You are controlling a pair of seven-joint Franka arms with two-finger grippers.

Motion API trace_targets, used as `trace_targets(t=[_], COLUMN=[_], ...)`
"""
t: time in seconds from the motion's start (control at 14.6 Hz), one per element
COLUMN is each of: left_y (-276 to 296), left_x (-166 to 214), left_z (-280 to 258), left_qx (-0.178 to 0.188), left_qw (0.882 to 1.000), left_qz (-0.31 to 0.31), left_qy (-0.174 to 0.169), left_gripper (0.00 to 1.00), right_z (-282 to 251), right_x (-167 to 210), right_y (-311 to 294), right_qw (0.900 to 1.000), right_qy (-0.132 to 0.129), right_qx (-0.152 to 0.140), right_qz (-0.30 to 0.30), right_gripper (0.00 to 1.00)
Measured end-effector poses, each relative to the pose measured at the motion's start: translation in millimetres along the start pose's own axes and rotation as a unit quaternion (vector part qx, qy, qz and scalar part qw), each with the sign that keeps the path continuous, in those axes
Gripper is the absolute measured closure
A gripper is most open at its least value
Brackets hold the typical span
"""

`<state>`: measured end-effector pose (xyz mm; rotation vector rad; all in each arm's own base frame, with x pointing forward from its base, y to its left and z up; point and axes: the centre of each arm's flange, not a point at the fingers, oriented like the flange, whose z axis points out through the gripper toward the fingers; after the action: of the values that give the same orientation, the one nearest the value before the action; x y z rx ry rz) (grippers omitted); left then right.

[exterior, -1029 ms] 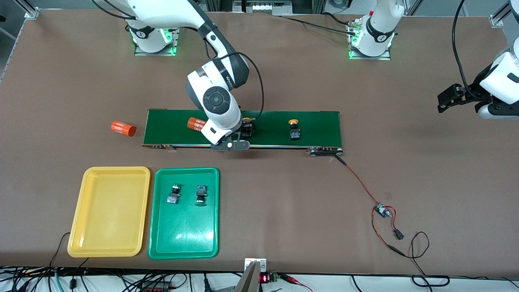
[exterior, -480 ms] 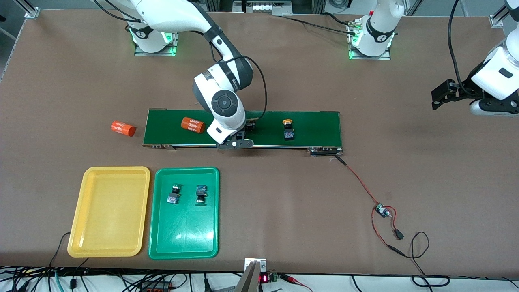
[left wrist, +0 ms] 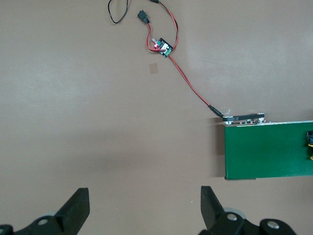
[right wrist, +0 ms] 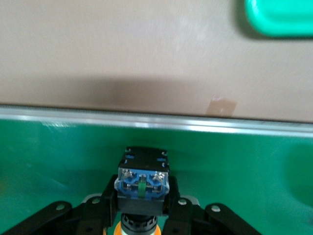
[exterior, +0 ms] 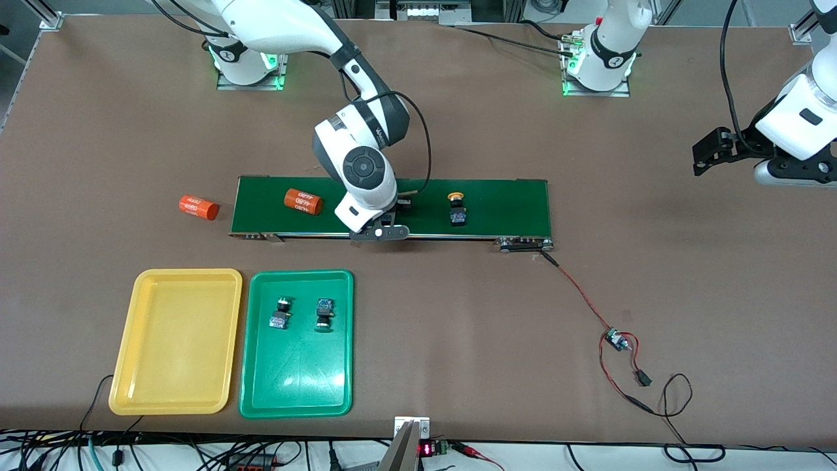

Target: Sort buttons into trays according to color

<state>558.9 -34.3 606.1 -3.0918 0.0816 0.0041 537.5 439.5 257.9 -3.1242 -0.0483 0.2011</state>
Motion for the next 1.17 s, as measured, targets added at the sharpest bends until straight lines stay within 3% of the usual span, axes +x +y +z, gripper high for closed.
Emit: trace_targets(t=[0.21,0.48,0.82,1.17], left_y=[0.0,2.9,9.1,12.4], left_x=[0.1,0.0,0.3,-0.4], left_z=[-0.6,-1.0,-6.4,-7.8], left_qx=[0.000,0.000,0.000,0.000], left_qw=[1.000,1.000,1.000,1.000], left_qz=[0.000,0.003,0.008,0.011], left_qy=[0.000,0.001,0.006,0.005], left_gripper=[0.00,0.00,0.00,0.00], right_z=[-48.0,-80.9,-82.3,-36.7], right_x=[49.7,113.8,149.1,163.3], right_y=[45.0,166.1,298.0,376.2], right_qw=[0.998,0.988,0.983,0.991], right_qy=[0.035,0.046,0.073,0.040], right_qx=[0.026,0.033,-0.052,-0.069], right_qz=[0.049,0.140,0.158,0.110], right_gripper=[0.58,0.58,0.58,0.58])
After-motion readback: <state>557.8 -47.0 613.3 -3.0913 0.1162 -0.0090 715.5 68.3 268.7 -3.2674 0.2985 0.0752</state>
